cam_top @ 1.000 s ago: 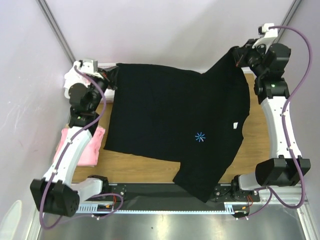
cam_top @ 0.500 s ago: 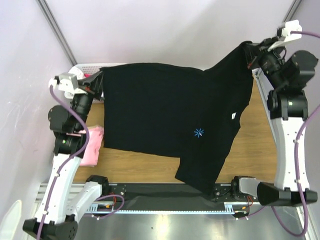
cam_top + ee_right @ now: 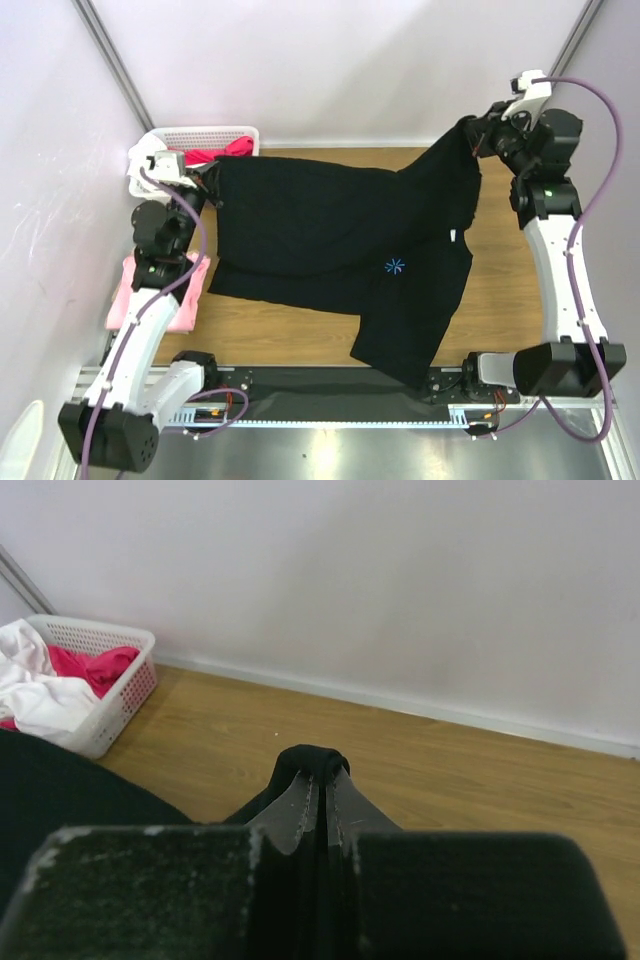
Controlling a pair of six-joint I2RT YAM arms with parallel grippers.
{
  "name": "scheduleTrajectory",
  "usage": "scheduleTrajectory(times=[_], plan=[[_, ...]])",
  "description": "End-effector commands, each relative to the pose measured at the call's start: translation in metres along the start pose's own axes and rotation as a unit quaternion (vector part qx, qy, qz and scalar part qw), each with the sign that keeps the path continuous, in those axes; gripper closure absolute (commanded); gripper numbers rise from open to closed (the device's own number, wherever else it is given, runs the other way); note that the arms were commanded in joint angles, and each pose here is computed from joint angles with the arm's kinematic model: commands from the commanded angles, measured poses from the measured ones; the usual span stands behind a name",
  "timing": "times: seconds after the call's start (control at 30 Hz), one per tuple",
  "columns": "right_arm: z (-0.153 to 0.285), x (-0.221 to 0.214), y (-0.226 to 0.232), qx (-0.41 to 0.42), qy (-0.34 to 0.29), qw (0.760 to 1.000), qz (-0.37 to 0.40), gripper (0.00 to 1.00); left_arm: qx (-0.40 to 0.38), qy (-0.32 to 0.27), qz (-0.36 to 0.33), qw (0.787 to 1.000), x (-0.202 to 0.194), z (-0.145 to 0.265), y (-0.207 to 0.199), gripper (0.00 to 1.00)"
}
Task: Fold and stack the t-shirts
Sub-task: Flatten the tshirt out
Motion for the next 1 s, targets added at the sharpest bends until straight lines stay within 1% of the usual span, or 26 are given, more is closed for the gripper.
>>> scheduleTrajectory(times=[0.0, 0.13, 0.17, 0.23, 0.27, 0.3, 0.33, 0.37, 0.4, 0.47, 0.5, 0.53, 0.67, 0.7, 0.73, 0.77, 0.8, 0.83, 0.87, 0.9, 0.93, 0.97], plan=[[-0.009, 0.017, -0.001, 0.011, -0.043, 0.999, 0.020, 1.00, -0.004, -0.039, -0.010, 0.999, 0.008, -0.014, 0.011, 1.00], [-0.029, 0.007, -0.012, 0.009, -0.036, 0.999, 0.024, 1.00, -0.020, -0.033, 0.000, 0.999, -0.014, -0.040, 0.016, 1.00], [-0.040, -0.002, -0.019, 0.007, -0.025, 0.999, 0.021, 1.00, -0.018, -0.032, -0.001, 0.999, -0.017, -0.044, 0.018, 1.00], [-0.051, -0.004, -0.024, 0.009, -0.025, 0.999, 0.022, 1.00, -0.018, -0.036, -0.002, 0.999, -0.021, -0.053, 0.022, 1.00], [-0.064, -0.016, -0.032, 0.008, -0.010, 1.000, 0.015, 1.00, -0.015, -0.021, 0.000, 1.000, -0.035, -0.060, 0.026, 1.00], [-0.069, -0.014, -0.033, 0.010, -0.013, 1.000, 0.015, 1.00, -0.018, -0.023, -0.001, 1.000, -0.037, -0.064, 0.028, 1.00], [-0.077, -0.020, -0.038, 0.009, -0.004, 1.000, 0.012, 1.00, -0.020, -0.033, -0.004, 0.999, -0.038, -0.070, 0.029, 1.00], [-0.083, -0.024, -0.041, 0.009, 0.001, 1.000, 0.008, 1.00, -0.019, -0.025, -0.003, 1.000, -0.049, -0.077, 0.034, 1.00], [-0.097, -0.031, -0.048, 0.010, -0.001, 1.000, 0.007, 1.00, -0.025, -0.027, -0.003, 0.999, -0.052, -0.084, 0.034, 0.99], [-0.110, -0.030, -0.054, 0.010, -0.006, 1.000, 0.007, 1.00, -0.030, -0.040, -0.005, 0.999, -0.053, -0.096, 0.037, 1.00], [-0.122, -0.041, -0.061, 0.011, 0.003, 1.000, 0.002, 1.00, -0.034, -0.020, 0.000, 0.999, -0.073, -0.106, 0.040, 1.00], [-0.128, -0.035, -0.061, 0.014, -0.005, 1.000, 0.004, 1.00, -0.046, -0.031, -0.003, 0.998, -0.065, -0.116, 0.038, 1.00], [-0.158, -0.045, -0.077, 0.014, -0.005, 1.000, -0.001, 1.00, -0.068, -0.025, 0.001, 0.997, -0.088, -0.152, 0.043, 1.00], [-0.164, -0.044, -0.079, 0.013, -0.008, 1.000, -0.001, 1.00, -0.072, -0.042, 0.000, 0.997, -0.081, -0.161, 0.044, 1.00], [-0.175, -0.060, -0.087, 0.010, 0.006, 1.000, -0.010, 1.00, -0.074, -0.026, 0.012, 0.997, -0.101, -0.169, 0.046, 1.00], [-0.180, -0.050, -0.087, 0.013, -0.004, 1.000, -0.006, 1.00, -0.078, -0.028, 0.014, 0.996, -0.104, -0.174, 0.046, 1.00], [-0.186, -0.054, -0.090, 0.013, -0.001, 1.000, -0.007, 1.00, -0.084, -0.037, 0.014, 0.996, -0.102, -0.183, 0.047, 1.00], [-0.194, -0.066, -0.097, 0.009, 0.009, 1.000, -0.015, 1.00, -0.094, -0.023, 0.021, 0.995, -0.119, -0.190, 0.046, 1.00], [-0.198, -0.061, -0.098, 0.008, 0.002, 1.000, -0.012, 1.00, -0.100, -0.018, 0.024, 0.995, -0.127, -0.194, 0.047, 1.00], [-0.202, -0.064, -0.100, 0.007, 0.003, 1.000, -0.014, 1.00, -0.104, -0.025, 0.022, 0.994, -0.124, -0.202, 0.047, 0.99], [-0.205, -0.065, -0.102, 0.007, 0.002, 1.000, -0.013, 1.00, -0.102, -0.012, 0.027, 0.994, -0.143, -0.208, 0.050, 1.00], [-0.213, -0.078, -0.110, -0.002, 0.011, 1.000, -0.017, 1.00, -0.096, -0.011, 0.028, 0.995, -0.147, -0.212, 0.053, 1.00]])
Point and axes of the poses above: each gripper's point midway between its finger pads, its own z axis back along the fingers, its own y axis along the line the jaws close on, x = y × z, the point moved 5 cm from there along z, back along the fingers, and after that the axes turned 7 degrees about -z, right-handed, at the moved point
